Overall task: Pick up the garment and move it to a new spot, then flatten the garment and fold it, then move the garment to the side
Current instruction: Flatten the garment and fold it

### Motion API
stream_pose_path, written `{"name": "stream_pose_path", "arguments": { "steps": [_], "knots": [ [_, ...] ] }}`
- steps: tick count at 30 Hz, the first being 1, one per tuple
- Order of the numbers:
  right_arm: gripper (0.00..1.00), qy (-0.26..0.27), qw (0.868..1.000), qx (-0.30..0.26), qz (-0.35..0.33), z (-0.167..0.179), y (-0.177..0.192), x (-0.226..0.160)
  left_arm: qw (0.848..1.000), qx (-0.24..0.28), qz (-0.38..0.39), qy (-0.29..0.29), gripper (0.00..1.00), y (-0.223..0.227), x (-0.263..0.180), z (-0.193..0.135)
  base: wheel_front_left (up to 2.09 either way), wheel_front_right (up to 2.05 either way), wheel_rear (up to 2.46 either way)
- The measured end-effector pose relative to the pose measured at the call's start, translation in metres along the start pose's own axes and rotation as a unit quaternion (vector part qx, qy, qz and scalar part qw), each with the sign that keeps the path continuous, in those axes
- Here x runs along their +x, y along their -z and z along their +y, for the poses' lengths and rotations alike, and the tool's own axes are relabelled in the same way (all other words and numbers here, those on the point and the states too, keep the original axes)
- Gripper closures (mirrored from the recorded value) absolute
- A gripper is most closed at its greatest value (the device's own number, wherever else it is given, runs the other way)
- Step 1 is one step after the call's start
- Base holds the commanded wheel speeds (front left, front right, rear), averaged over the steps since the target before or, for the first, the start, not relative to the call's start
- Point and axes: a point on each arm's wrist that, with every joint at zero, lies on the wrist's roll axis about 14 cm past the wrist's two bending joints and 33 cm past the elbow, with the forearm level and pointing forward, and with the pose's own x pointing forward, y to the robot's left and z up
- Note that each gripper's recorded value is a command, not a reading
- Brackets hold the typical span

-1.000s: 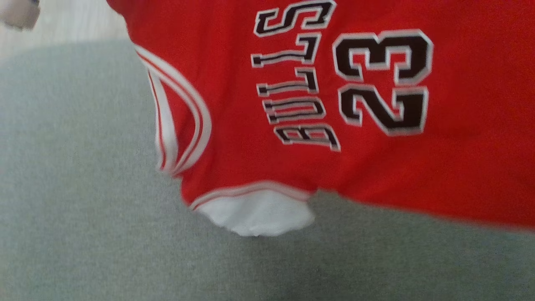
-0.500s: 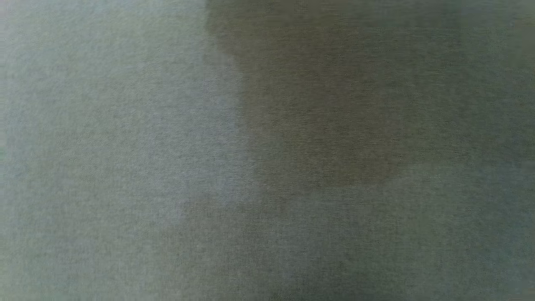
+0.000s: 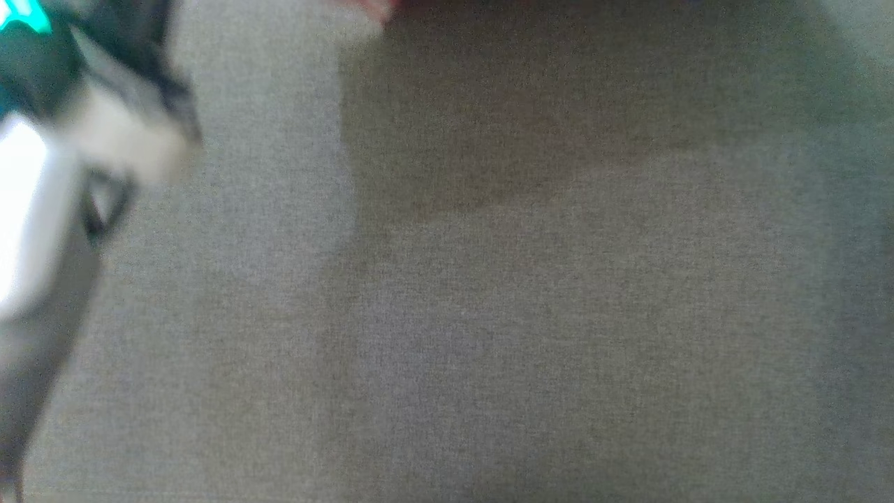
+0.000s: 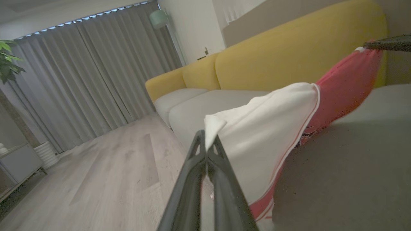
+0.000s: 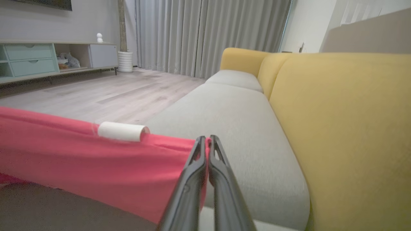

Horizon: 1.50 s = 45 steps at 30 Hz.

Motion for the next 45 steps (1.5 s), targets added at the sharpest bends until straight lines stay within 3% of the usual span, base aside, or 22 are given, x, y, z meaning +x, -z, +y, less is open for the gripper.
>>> {"name": "stream_pose_path", "arguments": {
  "steps": [10, 16, 22, 31, 45],
  "knots": [
    [1.00, -0.014, 0.991, 0.056, 0.120, 0.017, 0.081, -0.133, 0.989, -0.060, 0.123, 0.065, 1.00, 0.063, -0.140, -0.102, 0.00, 0.00, 0.00],
    [1.00, 0.001, 0.987, 0.079, 0.138, 0.017, 0.090, -0.203, 0.983, -0.057, 0.161, 0.073, 1.00, 0.074, -0.186, -0.134, 0.00, 0.00, 0.00],
    [1.00, 0.012, 0.984, 0.085, 0.155, 0.027, 0.091, -0.247, 0.976, -0.076, 0.191, 0.068, 1.00, 0.086, -0.207, -0.151, 0.00, 0.00, 0.00],
    [1.00, 0.023, 0.983, 0.083, 0.160, 0.037, 0.082, -0.243, 0.977, -0.068, 0.194, 0.064, 1.00, 0.090, -0.203, -0.144, 0.00, 0.00, 0.00],
    [1.00, 0.010, 0.981, 0.070, 0.178, 0.035, 0.100, -0.168, 0.987, 0.040, 0.133, 0.081, 1.00, 0.079, -0.104, -0.084, 0.00, 0.00, 0.00]
  ]
}}
